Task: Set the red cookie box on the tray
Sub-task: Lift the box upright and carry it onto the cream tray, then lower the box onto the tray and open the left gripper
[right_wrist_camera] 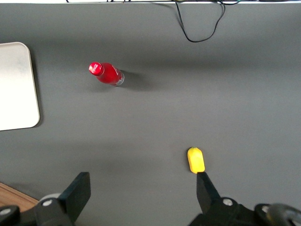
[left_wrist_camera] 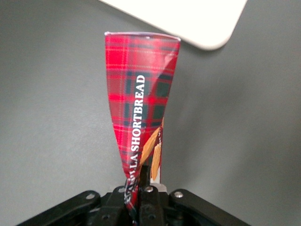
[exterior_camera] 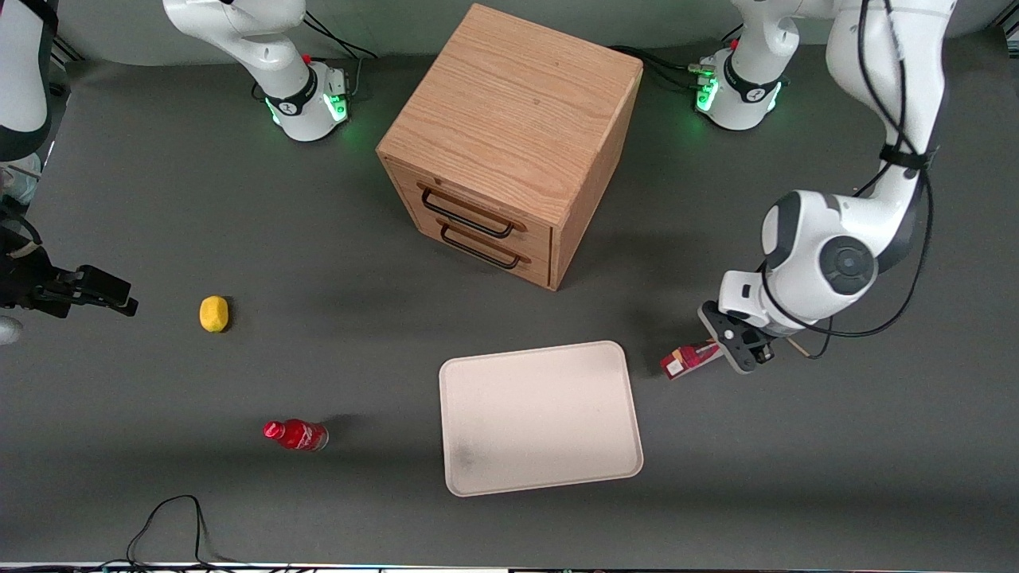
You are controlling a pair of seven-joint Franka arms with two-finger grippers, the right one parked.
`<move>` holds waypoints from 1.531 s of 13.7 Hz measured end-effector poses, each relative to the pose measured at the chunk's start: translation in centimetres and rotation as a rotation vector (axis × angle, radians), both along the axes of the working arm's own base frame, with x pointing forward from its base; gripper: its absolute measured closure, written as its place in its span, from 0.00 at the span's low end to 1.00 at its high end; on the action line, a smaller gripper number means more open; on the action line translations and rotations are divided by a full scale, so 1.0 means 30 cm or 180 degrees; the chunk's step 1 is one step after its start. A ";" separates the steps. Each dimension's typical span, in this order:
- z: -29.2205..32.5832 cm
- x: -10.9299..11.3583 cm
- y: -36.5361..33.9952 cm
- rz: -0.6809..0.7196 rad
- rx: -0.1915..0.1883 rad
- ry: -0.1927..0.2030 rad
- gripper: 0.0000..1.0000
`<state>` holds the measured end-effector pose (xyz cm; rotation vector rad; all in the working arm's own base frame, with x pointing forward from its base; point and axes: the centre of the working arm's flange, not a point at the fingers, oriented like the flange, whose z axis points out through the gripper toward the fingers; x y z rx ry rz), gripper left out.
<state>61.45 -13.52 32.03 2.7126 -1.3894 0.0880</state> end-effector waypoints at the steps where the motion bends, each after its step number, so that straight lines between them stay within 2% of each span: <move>1: 0.087 0.017 -0.019 0.0336 -0.0047 0.0062 0.96; 3: 0.255 0.048 -0.096 0.1044 -0.0104 0.0119 0.96; 6: 0.397 0.084 -0.264 0.2020 -0.0245 0.0100 0.96; 8: 0.379 0.134 -0.375 0.2533 -0.0316 0.0146 0.96; 10: 0.291 0.205 -0.487 0.2880 -0.0337 0.0193 0.96; 12: 0.157 0.265 -0.580 0.3084 -0.0296 0.0199 0.96; 14: -0.001 0.297 -0.637 0.3197 -0.0180 0.0173 0.96; 17: -0.175 0.307 -0.671 0.3289 -0.0064 0.0148 0.96; 21: -0.247 0.296 -0.681 0.3404 0.0024 0.0176 0.96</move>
